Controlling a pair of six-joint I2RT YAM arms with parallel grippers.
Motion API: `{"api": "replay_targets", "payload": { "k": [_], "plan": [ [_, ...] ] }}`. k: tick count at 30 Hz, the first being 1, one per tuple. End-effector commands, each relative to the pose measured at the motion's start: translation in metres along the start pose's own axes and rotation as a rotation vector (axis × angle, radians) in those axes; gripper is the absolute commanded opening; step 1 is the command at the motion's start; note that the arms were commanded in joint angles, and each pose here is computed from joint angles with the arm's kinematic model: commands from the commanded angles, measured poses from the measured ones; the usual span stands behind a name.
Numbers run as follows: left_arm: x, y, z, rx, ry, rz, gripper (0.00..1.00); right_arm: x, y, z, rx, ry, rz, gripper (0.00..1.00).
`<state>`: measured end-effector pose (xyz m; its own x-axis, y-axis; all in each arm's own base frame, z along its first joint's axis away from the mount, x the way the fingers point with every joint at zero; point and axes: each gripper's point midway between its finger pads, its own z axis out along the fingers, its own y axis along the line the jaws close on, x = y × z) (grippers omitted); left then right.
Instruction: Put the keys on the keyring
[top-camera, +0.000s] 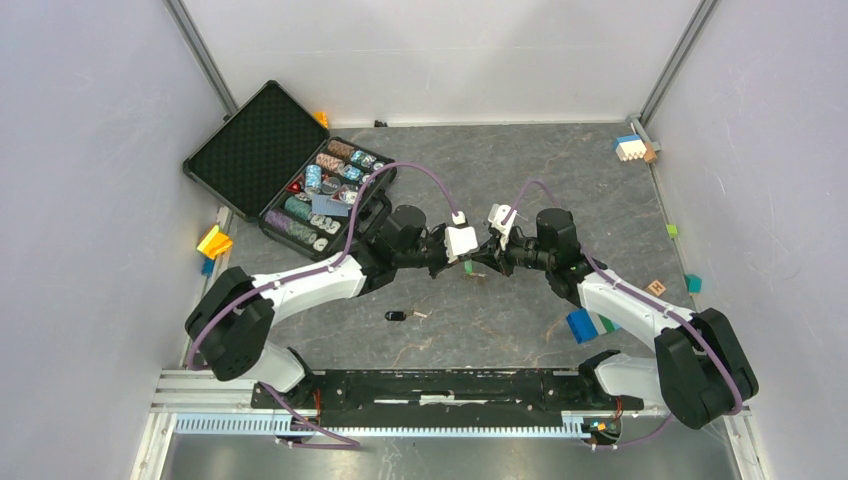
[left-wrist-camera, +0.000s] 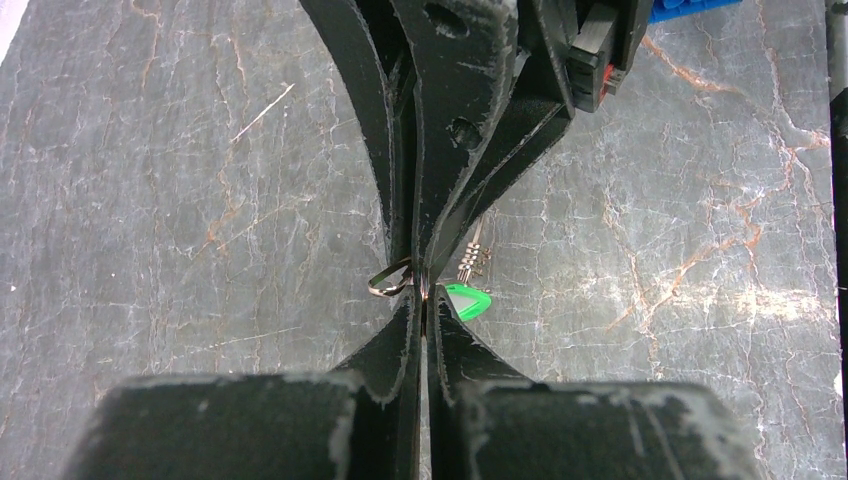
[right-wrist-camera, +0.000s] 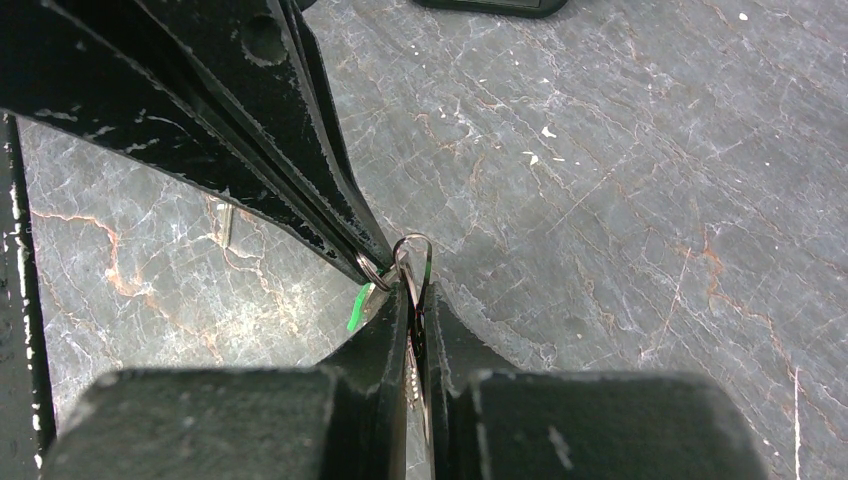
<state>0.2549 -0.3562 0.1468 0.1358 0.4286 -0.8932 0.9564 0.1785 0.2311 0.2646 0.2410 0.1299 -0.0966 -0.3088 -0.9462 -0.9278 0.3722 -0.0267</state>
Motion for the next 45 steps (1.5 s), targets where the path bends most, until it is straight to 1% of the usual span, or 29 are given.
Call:
{"api": "replay_targets", "payload": {
  "k": [1,11,22,35,45],
  "plan": [
    [-0.017,0.015,0.004,-0.062,-0.058,0.028,0.02,-0.014,0.007,0.002,-0.043,-0.051,-0.025,0.00],
    [-0.024,0.021,-0.005,-0.096,-0.070,0.036,0.02,-0.013,0.006,0.002,-0.038,-0.046,-0.026,0.00],
    [-0.030,0.019,-0.009,-0.089,-0.085,0.034,0.02,-0.012,0.005,0.003,-0.036,-0.042,-0.024,0.00],
    [-0.033,0.022,-0.002,-0.087,-0.090,-0.015,0.02,-0.013,0.005,0.003,-0.037,-0.044,-0.023,0.00],
    [-0.033,0.013,0.001,-0.045,-0.112,-0.040,0.02,-0.014,0.005,0.003,-0.037,-0.046,-0.024,0.00]
  ]
}}
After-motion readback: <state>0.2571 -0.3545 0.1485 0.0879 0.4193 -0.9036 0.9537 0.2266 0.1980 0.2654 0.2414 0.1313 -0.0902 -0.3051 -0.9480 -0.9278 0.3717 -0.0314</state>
